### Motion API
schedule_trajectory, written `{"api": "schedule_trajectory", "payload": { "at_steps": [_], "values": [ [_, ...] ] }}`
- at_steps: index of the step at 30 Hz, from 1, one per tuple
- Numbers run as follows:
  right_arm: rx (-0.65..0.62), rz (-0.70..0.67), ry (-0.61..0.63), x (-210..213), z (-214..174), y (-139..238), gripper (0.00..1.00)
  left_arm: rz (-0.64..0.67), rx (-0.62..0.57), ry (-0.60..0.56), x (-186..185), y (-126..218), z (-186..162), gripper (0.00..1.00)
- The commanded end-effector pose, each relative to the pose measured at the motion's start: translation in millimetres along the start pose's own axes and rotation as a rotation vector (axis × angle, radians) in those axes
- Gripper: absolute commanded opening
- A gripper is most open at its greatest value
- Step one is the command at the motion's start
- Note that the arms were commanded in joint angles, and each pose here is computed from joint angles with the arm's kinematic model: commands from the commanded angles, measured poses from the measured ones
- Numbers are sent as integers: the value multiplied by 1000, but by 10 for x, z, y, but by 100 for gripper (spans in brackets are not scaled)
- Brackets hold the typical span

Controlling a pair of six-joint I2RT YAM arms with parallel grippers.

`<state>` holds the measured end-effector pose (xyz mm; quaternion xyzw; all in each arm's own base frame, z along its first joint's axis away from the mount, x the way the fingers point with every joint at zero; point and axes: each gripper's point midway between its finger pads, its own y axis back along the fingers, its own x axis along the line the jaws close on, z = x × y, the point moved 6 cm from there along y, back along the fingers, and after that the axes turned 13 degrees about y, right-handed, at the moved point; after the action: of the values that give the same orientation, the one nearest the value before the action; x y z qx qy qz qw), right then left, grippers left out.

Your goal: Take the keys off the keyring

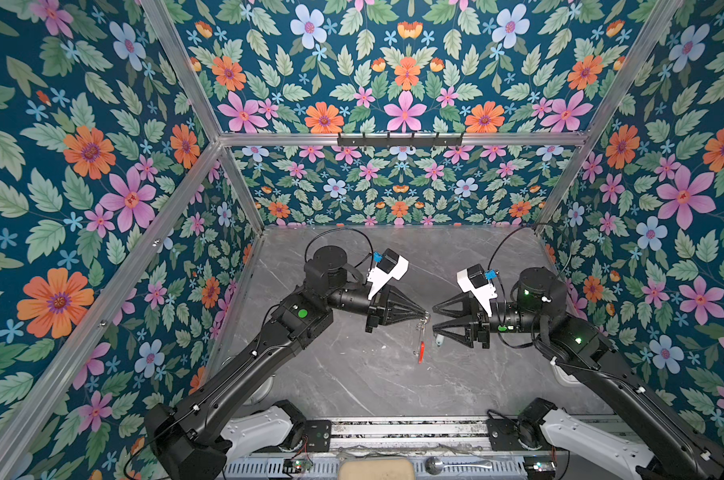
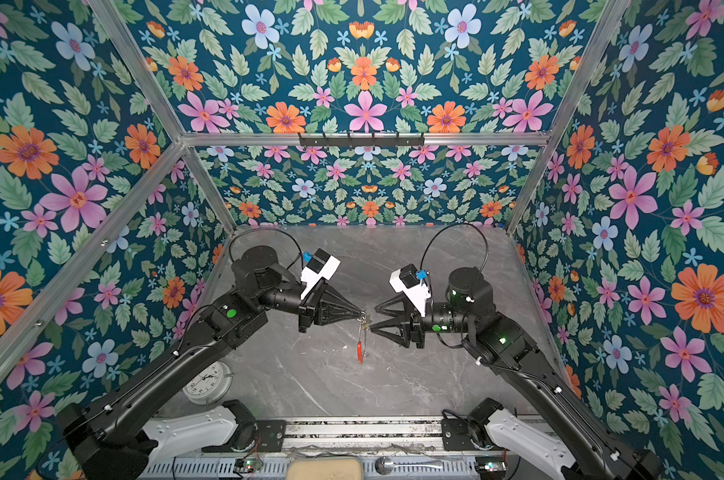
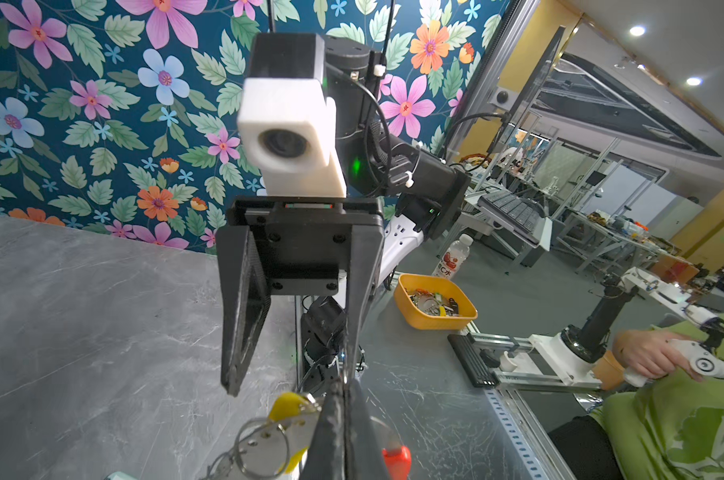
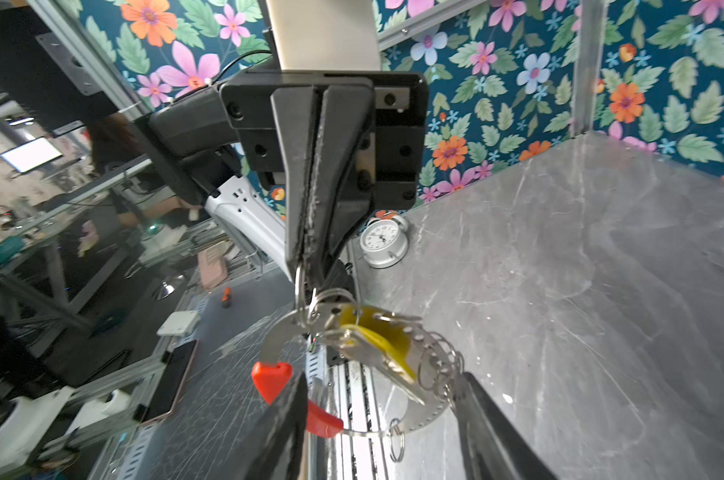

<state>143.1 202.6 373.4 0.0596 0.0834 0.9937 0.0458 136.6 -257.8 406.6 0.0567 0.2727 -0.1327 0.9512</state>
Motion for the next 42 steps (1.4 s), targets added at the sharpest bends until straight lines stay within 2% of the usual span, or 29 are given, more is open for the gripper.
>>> {"api": "schedule_trajectory", "payload": {
  "at_steps": [1,7,11,15,32,37,42],
  "values": [
    [-28,85,36,54,50,-30,58,-55,-2,-36,-74,1,37,0],
    [-51,126,38,31,113,-78,56,-62,-2,-25,-67,-5,28,0],
    [-56,172,27,48,135,-99,51,-48,-11,-27,-59,-1,25,0],
    [-60,205,15,65,137,-107,42,-27,-24,-27,-31,2,32,0],
    [-45,149,-1,30,116,-99,0,23,-66,-45,-20,23,77,0],
    [-53,127,-9,-1,135,-109,0,68,-146,-74,-26,65,118,0],
    [-38,105,-10,-17,111,-194,0,102,-286,-110,-28,142,146,0]
  ]
}}
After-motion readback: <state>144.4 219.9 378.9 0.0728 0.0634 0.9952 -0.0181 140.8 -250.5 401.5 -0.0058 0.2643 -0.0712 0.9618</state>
